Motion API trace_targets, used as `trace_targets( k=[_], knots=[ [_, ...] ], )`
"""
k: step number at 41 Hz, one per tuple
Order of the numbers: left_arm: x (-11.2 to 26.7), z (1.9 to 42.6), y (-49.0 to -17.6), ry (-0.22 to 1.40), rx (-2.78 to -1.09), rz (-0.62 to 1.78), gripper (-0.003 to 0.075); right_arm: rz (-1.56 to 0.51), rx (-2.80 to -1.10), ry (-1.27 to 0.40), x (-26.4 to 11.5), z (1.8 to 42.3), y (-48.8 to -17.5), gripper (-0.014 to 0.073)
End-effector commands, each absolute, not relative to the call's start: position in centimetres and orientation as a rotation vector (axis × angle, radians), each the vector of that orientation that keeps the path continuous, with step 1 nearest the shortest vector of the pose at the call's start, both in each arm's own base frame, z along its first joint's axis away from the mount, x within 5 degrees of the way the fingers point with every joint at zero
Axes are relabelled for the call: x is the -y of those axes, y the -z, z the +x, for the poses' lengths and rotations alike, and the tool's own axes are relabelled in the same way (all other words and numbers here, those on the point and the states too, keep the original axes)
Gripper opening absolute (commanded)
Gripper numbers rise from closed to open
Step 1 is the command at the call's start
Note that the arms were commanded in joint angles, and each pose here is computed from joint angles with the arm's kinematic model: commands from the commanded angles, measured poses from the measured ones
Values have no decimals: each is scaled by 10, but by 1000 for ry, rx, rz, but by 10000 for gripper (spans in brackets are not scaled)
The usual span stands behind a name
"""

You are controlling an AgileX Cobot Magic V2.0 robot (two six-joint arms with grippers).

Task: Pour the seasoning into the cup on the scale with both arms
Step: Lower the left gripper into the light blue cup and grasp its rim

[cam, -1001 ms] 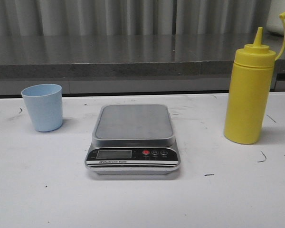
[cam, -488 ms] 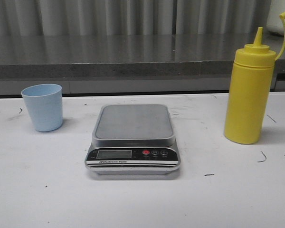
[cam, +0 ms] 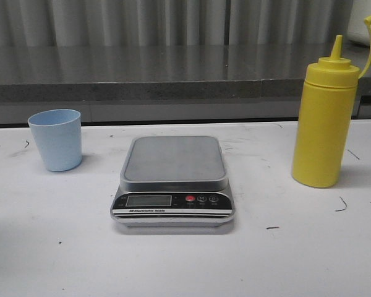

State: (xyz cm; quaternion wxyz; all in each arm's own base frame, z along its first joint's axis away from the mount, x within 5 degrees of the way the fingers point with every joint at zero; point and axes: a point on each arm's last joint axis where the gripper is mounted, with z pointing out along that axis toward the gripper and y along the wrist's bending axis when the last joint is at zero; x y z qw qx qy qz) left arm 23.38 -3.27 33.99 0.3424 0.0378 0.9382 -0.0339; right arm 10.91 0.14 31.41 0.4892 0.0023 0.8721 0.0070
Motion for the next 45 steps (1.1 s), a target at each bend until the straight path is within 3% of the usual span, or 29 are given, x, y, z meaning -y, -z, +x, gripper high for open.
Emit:
trace_targets(
  k=[1, 25, 45],
  knots=[
    [39, 257, -352, 105, -2402, 100, 472, 1, -2030, 0, 0, 113, -328, 529],
    [56, 377, -305, 86, -2580, 108, 472, 1, -2030, 0, 0, 113, -328, 529],
    [64, 432, -260, 79, -2637, 110, 472, 1, -2030, 0, 0, 113, -328, 529]
  ],
)
